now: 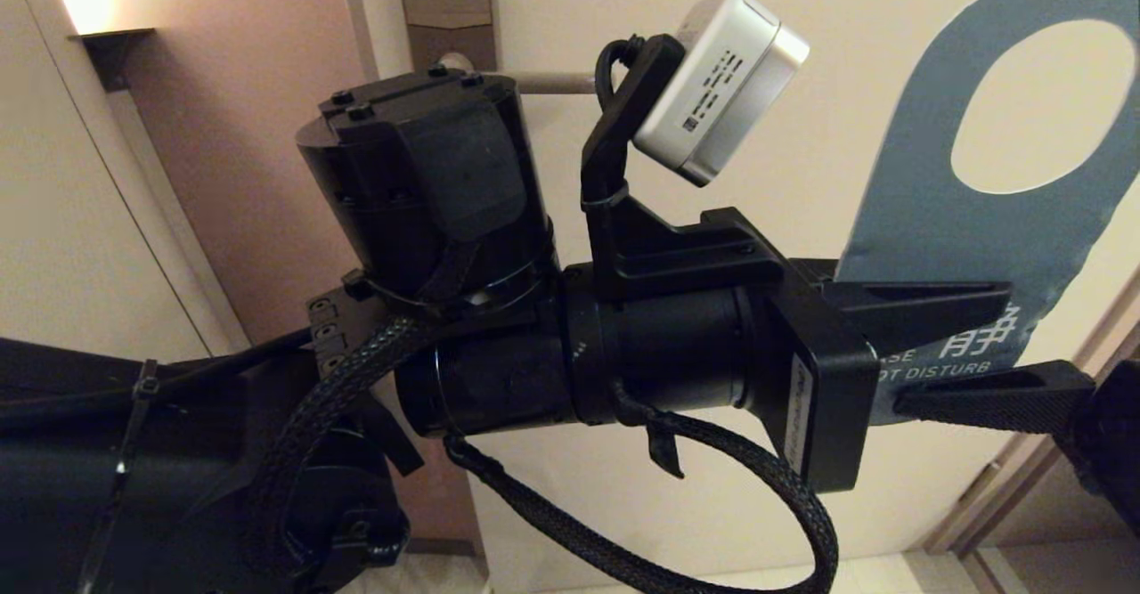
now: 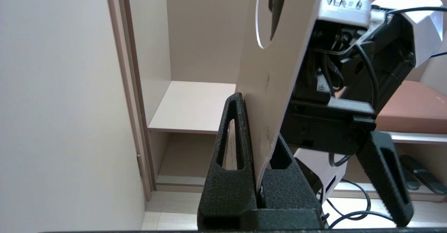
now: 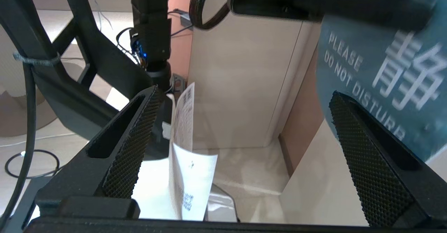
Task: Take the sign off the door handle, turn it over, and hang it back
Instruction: Hand it to the other hand
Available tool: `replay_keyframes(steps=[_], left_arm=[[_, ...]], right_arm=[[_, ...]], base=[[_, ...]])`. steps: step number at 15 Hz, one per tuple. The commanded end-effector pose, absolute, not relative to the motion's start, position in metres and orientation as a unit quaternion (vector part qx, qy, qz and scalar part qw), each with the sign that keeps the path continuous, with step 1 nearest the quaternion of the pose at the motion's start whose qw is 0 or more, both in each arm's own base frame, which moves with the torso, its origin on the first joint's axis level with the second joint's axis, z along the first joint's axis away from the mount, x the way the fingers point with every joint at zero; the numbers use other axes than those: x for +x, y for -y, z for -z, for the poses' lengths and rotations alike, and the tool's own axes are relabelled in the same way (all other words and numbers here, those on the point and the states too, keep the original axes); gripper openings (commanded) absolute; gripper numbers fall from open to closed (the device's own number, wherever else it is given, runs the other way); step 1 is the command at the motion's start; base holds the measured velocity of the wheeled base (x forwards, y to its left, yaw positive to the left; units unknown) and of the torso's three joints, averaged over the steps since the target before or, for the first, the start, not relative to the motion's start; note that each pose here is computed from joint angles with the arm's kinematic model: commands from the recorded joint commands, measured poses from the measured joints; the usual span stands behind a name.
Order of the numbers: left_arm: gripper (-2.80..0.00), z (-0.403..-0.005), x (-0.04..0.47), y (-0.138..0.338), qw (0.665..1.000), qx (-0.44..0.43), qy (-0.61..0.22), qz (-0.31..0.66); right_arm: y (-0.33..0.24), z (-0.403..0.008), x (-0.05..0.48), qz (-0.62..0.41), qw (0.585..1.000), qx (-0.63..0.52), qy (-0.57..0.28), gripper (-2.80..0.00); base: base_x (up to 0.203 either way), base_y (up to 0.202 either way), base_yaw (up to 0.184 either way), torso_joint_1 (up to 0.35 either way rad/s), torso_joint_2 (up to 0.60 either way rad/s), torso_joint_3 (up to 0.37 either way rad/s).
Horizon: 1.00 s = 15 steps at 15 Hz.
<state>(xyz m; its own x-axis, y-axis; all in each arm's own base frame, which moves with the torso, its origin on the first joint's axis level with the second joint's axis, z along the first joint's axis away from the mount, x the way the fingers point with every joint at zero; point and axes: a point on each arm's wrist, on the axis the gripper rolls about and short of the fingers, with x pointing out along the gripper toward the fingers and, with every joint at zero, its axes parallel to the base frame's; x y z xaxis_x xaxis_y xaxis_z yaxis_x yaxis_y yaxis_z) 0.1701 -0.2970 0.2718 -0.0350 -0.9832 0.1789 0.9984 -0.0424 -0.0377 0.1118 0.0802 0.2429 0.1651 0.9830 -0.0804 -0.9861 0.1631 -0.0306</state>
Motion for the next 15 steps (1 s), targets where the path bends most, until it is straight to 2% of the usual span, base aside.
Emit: replay_keyframes(steps=[1,9,15], left_arm=[[-2.8,-0.272,0.171,0.297,0.689,-0.078,0.05,0.718],[-2.8,-0.275,0.171,0.296,0.69,-0.079,0.055,0.718],[-2.8,-0.281,0.167,0.297,0.685,-0.082,0.063,0.721]], right_arm=[[-0.078,-0.24,0.107,-0.649,0.76,-0.038,-0.021,0.0],[-0.076,-0.22,0.099,-0.656,0.753,-0.035,-0.044,0.0],[-0.077,-0.211,0.103,-0.641,0.764,-0.034,-0.065,0.0]], base=[[0.0,0.0,0.0,0.0,0.0,0.0],[0.0,0.0,0.0,0.0,0.0,0.0],[0.0,0.0,0.0,0.0,0.0,0.0]])
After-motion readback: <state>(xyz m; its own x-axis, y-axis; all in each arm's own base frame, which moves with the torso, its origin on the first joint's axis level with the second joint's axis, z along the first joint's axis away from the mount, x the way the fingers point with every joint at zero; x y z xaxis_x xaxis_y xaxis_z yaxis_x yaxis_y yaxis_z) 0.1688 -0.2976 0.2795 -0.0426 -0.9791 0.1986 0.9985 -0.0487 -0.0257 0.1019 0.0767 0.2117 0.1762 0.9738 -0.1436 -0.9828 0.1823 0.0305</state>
